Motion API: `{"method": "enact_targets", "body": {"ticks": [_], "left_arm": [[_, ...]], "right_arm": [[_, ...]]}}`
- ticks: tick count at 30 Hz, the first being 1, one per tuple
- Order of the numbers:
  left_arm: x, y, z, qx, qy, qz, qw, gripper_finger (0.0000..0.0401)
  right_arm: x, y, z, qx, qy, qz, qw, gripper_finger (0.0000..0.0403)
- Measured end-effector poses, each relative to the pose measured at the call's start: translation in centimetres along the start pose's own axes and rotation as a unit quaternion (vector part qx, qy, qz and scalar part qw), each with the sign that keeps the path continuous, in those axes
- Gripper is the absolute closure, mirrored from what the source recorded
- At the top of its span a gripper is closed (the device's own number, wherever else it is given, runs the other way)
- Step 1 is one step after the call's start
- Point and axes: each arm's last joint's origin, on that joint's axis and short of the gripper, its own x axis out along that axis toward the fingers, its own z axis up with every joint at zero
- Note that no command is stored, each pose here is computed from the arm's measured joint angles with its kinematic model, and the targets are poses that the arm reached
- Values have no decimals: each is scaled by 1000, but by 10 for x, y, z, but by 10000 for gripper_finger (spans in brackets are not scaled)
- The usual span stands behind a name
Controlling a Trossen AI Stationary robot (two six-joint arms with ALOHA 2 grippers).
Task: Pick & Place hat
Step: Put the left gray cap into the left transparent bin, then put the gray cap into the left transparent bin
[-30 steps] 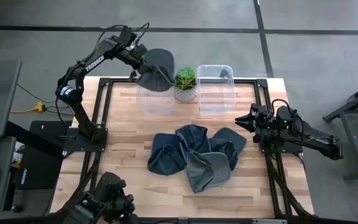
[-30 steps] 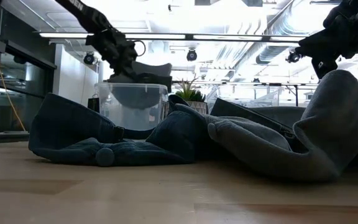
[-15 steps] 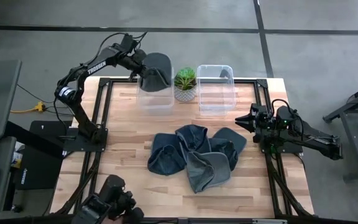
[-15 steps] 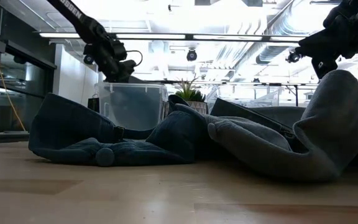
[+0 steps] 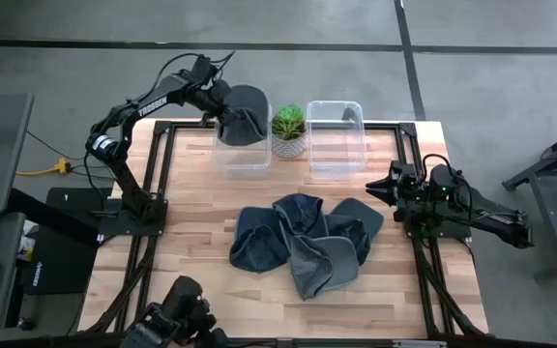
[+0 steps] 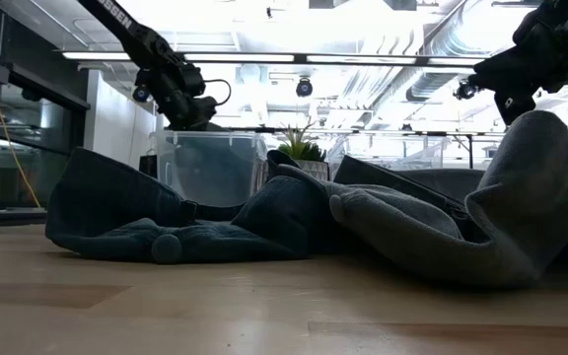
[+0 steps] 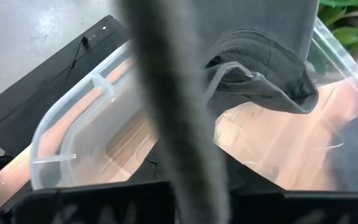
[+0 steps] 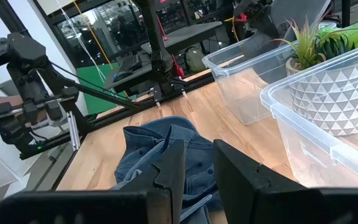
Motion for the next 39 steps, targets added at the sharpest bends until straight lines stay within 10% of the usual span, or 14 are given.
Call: {"method": "enact_targets", "body": {"ticks": [17,29,39], "left_arm": [[-17,-9,13,15,11,44,999,175],[-44,-13,38,6,-34,131,991,199],[-45,-13,40,6,-45,131,990,316]], "right_arm": [[0,0,0,0,0,0,1000,325],[0,0,0,0,0,0,1000,324],[0,0,0,0,0,0,1000,325]]}}
